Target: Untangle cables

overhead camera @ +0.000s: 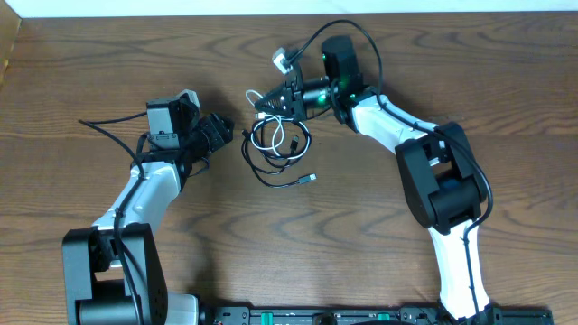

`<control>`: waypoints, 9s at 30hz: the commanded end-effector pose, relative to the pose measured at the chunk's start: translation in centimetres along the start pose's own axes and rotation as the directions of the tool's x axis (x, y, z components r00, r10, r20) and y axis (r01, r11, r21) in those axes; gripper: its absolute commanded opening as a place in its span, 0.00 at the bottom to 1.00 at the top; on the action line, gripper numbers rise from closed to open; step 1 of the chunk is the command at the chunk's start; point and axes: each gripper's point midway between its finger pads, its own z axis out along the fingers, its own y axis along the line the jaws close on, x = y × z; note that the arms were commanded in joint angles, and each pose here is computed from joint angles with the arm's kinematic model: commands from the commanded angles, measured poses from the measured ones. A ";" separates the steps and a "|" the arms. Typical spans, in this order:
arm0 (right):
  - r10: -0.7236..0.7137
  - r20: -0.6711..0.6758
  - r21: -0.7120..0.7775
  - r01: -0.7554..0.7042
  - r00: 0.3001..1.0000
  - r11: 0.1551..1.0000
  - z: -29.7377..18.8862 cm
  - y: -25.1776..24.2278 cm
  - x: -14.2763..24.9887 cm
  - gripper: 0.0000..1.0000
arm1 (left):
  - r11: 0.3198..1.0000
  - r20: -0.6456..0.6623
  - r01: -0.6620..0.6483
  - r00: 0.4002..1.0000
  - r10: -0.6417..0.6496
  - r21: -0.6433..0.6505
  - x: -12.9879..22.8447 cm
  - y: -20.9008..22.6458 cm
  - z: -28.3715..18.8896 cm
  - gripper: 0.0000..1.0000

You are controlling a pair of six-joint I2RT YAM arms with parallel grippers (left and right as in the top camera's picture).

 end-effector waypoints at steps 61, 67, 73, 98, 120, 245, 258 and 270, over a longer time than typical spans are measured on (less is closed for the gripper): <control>0.158 0.203 0.118 -0.185 0.966 0.976 -6.5 4.3 -9.9 0.01 | 0.996 -0.005 -0.073 0.997 0.073 0.058 -0.4 -1.2 0.1 0.64; 0.293 0.242 0.263 -0.353 0.925 0.898 -8.7 0.1 -7.5 0.01 | 1.000 0.010 -0.016 1.000 0.016 -0.024 -0.6 0.3 0.1 0.64; 0.383 0.247 0.379 -0.452 0.890 0.807 -10.3 -2.4 -4.5 0.01 | 1.000 0.014 0.003 1.000 -0.003 -0.031 -0.6 0.4 0.1 0.64; 0.654 0.327 0.737 -0.618 0.682 0.275 -15.9 -6.1 7.3 0.01 | 0.999 -0.263 -0.024 0.964 0.029 0.021 7.7 -3.0 1.6 0.64; 0.706 0.458 0.870 -0.436 0.539 -0.231 -22.7 -4.7 16.5 0.01 | 0.992 -0.329 -0.113 0.940 0.089 -0.056 13.0 -5.8 2.4 0.55; 0.400 0.798 0.555 -0.289 0.452 -0.781 -54.1 1.6 28.7 0.01 | 0.631 -0.008 0.091 0.988 -0.153 -0.770 4.4 19.2 -3.9 0.08; 0.395 0.803 0.545 -0.283 0.446 -0.789 -54.9 2.1 29.1 0.01 | 0.593 0.104 0.310 0.929 -0.356 -0.743 5.0 22.4 -5.6 0.08; 0.363 0.847 0.503 -0.364 0.390 -0.784 -55.6 2.5 30.0 0.01 | 0.577 0.165 0.468 0.851 -0.499 -0.670 5.3 23.5 -6.1 0.08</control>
